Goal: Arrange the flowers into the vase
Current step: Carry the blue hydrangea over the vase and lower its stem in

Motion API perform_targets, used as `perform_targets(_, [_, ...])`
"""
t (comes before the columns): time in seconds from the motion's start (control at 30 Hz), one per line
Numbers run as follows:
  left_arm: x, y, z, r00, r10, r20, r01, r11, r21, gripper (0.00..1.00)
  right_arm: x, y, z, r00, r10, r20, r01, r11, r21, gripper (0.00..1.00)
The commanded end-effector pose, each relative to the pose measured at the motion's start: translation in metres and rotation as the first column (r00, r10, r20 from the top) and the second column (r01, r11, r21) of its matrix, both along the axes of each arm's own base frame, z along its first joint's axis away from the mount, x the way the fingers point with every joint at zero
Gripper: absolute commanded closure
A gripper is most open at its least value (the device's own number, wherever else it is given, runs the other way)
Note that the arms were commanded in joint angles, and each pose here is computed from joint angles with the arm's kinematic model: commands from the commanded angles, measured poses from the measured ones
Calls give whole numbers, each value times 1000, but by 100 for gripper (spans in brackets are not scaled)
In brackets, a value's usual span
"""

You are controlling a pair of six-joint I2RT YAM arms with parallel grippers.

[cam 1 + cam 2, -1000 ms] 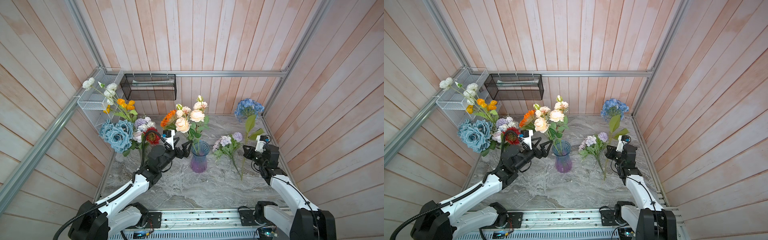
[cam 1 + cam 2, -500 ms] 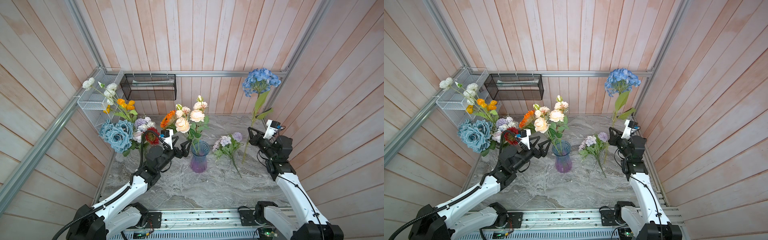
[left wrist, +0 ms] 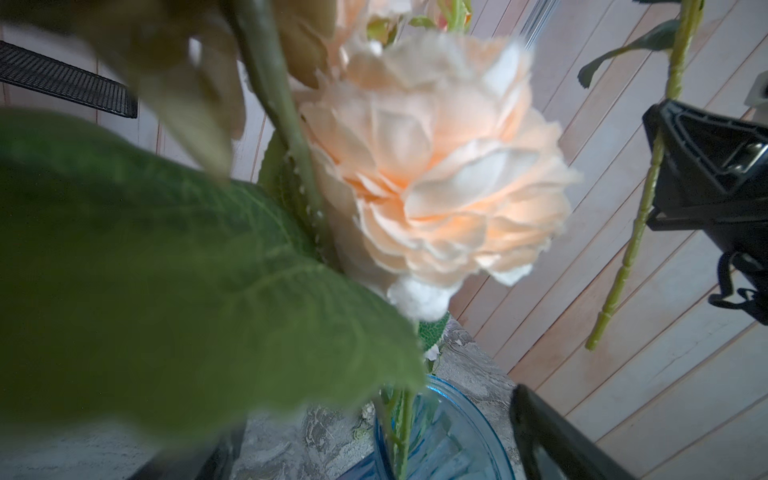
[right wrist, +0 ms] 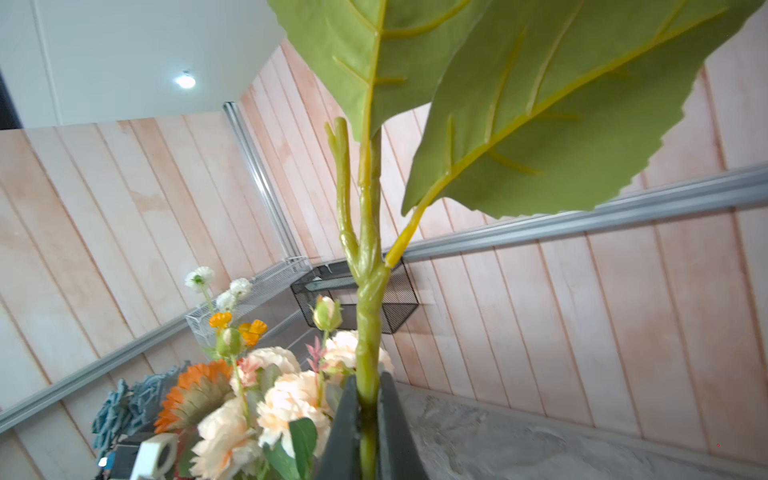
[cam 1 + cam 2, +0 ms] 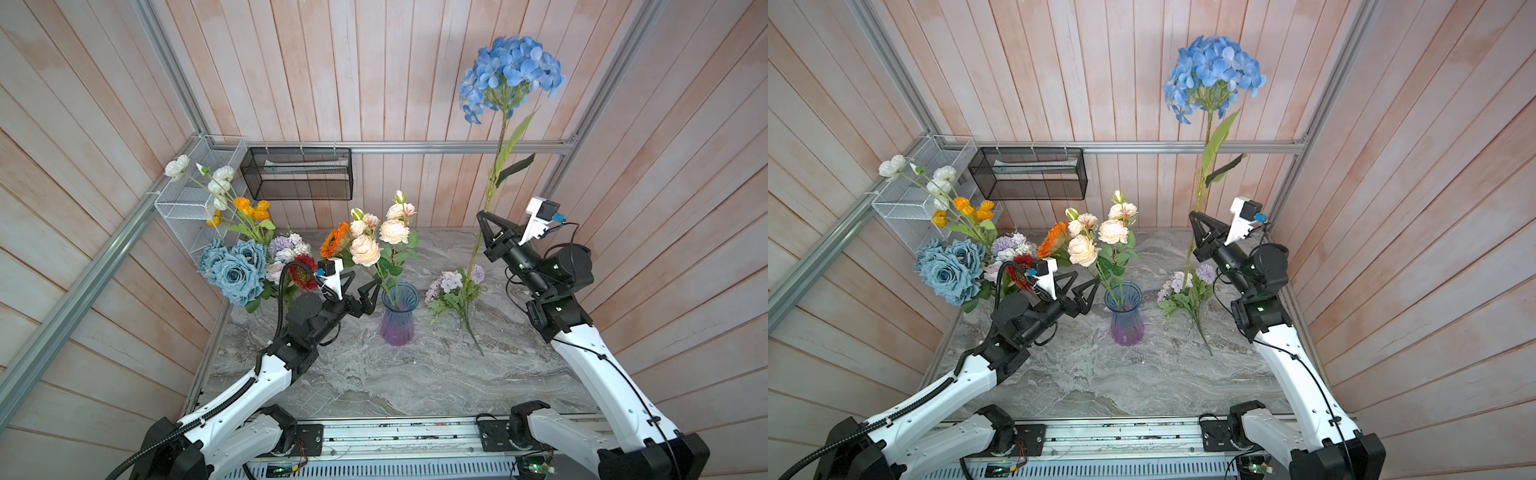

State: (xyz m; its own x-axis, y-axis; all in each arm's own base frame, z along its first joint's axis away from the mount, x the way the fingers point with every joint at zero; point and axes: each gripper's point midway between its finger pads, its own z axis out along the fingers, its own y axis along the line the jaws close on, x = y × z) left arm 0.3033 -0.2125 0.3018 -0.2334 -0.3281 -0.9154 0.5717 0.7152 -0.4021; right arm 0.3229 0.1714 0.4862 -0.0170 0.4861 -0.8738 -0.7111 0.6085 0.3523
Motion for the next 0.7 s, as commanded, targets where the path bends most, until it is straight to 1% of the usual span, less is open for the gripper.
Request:
perform_targets(0.0, [-6, 5, 2, 1000, -7, 7, 7, 1000, -11, 0, -18, 22, 37, 988, 61, 140, -62, 998, 7, 100])
perform_targets(0.13, [-9, 9, 0, 1000, 0, 5, 0, 1000, -3, 0, -28, 56, 44, 971, 135, 195, -134, 991, -21, 100])
perform_targets(0.33, [-11, 12, 1, 1000, 4, 7, -4, 1000, 2, 0, -41, 99, 34, 935, 237, 263, -229, 971, -61, 100])
perform_targets(0.5, [-10, 15, 7, 1000, 5, 14, -5, 1000, -27, 0, -50, 128, 6, 911, 285, 299, -260, 958, -122, 100])
perform_targets(0.67, [-10, 15, 12, 1000, -1, 20, 2, 999, -45, 0, -60, 138, -29, 884, 297, 362, -256, 954, -158, 100])
